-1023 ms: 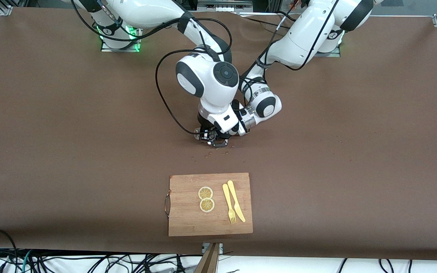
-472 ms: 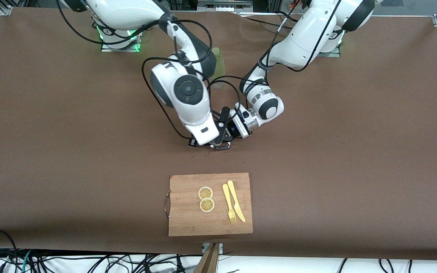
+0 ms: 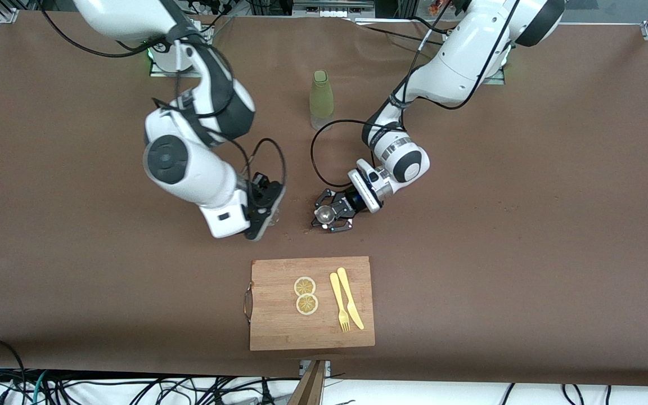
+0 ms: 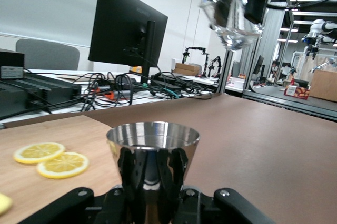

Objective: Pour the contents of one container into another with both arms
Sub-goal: 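Move the jigger back with the left gripper while the right gripper returns the beaker, then set down the beaker with the right gripper while the left gripper sets down the jigger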

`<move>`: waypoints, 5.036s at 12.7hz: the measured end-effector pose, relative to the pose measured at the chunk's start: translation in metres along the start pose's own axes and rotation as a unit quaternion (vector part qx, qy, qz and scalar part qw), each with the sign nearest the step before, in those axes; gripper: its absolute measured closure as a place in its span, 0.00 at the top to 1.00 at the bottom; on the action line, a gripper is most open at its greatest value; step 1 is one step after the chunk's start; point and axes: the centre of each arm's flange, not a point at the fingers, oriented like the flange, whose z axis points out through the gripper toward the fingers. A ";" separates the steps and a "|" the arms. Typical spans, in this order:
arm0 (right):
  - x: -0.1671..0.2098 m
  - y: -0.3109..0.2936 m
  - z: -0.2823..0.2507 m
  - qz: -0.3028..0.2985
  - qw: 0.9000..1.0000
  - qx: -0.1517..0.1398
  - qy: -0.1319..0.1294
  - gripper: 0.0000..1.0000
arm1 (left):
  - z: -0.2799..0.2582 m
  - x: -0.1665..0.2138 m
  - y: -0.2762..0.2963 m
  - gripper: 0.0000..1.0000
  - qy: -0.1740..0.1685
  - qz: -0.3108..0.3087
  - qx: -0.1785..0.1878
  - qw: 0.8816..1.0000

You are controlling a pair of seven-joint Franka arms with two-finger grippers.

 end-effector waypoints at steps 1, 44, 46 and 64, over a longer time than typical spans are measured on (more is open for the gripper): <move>-0.018 0.012 -0.005 0.005 1.000 0.012 0.019 0.49 | -0.001 0.008 -0.005 0.10 -0.001 0.000 0.001 1.000; -0.529 0.188 0.106 -0.041 0.944 0.043 0.325 1.00 | -0.456 0.002 -0.303 0.10 -0.033 0.099 -0.324 0.940; -0.542 0.185 0.102 -0.030 0.940 0.060 0.335 1.00 | -0.463 -0.009 -0.303 0.10 -0.028 0.095 -0.325 0.940; -0.410 0.125 -0.134 0.214 0.976 0.021 -0.021 1.00 | -0.469 -0.037 -0.299 0.78 -0.004 0.101 -0.331 0.938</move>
